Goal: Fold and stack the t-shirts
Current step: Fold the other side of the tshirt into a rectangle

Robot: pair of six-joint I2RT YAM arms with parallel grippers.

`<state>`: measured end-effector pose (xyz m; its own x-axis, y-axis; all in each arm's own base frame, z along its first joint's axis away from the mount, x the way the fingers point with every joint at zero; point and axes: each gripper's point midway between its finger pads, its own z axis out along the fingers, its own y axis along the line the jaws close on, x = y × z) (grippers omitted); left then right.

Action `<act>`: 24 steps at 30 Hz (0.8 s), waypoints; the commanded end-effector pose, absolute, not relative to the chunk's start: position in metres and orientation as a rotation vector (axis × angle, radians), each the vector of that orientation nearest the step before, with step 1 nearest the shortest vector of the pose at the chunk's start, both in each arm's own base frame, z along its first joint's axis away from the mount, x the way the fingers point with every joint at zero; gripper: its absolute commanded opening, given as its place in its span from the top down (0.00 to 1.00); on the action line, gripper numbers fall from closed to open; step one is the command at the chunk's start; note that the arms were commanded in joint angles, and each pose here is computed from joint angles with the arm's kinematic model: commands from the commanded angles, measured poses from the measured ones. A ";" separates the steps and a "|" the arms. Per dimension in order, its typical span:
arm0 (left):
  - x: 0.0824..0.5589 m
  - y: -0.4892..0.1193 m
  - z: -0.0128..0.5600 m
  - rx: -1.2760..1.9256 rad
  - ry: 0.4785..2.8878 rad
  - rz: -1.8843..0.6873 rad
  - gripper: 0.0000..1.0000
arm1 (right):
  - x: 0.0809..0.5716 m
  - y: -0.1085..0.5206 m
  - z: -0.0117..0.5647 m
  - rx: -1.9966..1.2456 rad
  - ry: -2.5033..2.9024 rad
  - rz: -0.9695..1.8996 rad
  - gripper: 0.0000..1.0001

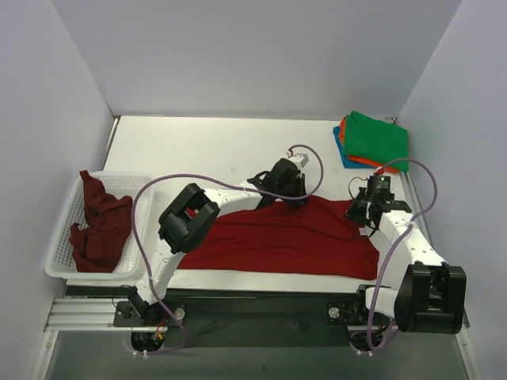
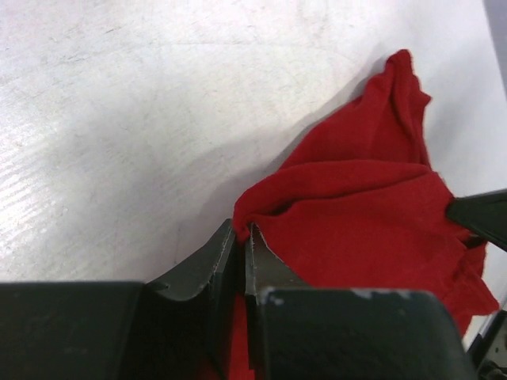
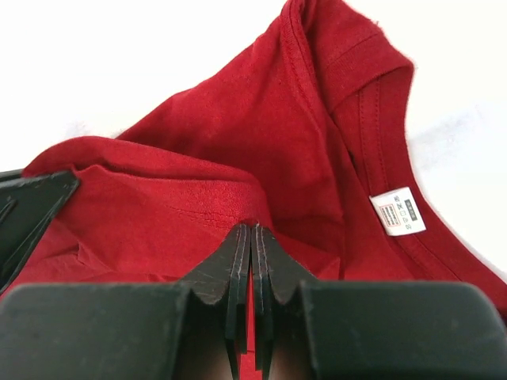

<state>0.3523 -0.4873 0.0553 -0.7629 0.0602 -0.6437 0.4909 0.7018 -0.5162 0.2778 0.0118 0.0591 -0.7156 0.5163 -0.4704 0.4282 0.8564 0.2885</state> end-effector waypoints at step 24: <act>0.353 -0.500 0.114 0.440 2.134 -1.018 0.55 | 0.259 0.006 0.044 0.714 2.498 0.147 0.99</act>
